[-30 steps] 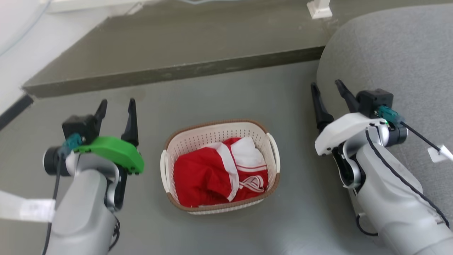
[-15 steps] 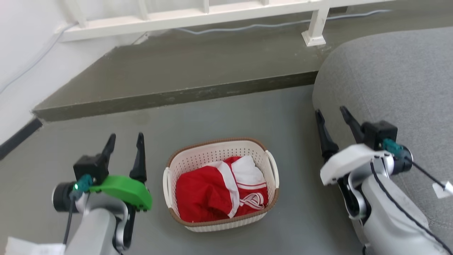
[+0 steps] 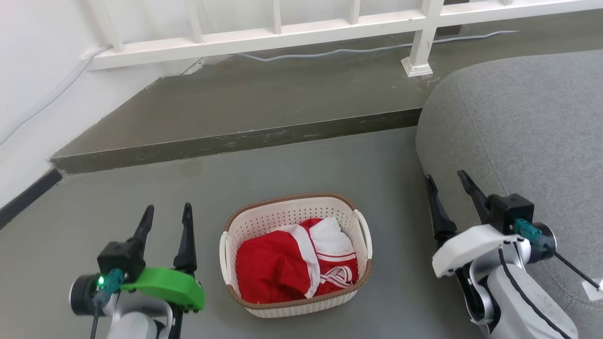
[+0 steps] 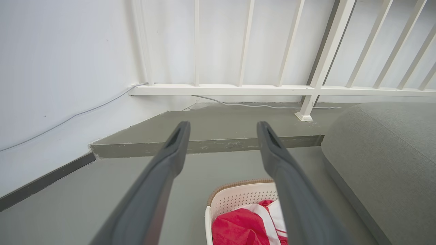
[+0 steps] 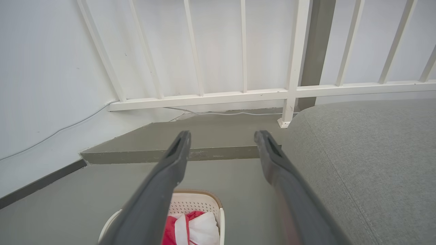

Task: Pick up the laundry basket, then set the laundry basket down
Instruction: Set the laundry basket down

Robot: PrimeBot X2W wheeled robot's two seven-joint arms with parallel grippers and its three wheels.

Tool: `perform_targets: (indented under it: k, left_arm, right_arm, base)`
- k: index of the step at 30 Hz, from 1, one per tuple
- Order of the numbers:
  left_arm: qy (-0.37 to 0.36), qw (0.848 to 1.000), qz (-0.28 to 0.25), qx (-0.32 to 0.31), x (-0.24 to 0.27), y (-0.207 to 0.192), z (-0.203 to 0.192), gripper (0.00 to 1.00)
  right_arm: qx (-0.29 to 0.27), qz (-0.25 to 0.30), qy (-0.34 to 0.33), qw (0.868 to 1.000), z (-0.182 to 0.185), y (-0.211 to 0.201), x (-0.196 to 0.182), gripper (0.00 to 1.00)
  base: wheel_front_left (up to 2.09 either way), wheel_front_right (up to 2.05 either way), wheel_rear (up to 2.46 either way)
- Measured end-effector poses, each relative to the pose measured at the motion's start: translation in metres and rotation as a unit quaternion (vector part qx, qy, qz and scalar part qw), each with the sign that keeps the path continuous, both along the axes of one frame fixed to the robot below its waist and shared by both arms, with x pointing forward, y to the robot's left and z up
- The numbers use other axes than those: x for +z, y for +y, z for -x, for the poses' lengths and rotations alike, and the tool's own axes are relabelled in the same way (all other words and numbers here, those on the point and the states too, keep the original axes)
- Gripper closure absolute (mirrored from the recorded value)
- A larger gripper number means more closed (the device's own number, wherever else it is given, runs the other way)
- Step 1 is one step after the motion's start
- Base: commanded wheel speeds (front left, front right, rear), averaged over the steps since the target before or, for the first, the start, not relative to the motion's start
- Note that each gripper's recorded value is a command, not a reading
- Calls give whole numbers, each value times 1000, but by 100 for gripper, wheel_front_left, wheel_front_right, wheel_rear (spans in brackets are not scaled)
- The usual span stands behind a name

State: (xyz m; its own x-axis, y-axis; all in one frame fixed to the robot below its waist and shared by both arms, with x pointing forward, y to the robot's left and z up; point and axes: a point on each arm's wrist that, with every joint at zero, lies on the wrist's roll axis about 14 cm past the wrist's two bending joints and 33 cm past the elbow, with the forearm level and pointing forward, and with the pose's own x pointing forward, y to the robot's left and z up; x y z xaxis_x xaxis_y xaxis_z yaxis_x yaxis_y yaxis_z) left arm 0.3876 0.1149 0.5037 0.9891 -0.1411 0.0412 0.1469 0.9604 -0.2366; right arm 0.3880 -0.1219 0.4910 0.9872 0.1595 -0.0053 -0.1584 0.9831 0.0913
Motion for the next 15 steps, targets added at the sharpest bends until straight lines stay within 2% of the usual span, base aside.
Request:
perform_targets:
  k: [15]
  left_arm:
    - [8, 1000, -4, 13, -7, 6, 25, 0]
  right_arm:
    - [-12, 13, -5, 1000, 18, -10, -2, 0]
  base:
    - [0, 0, 0]
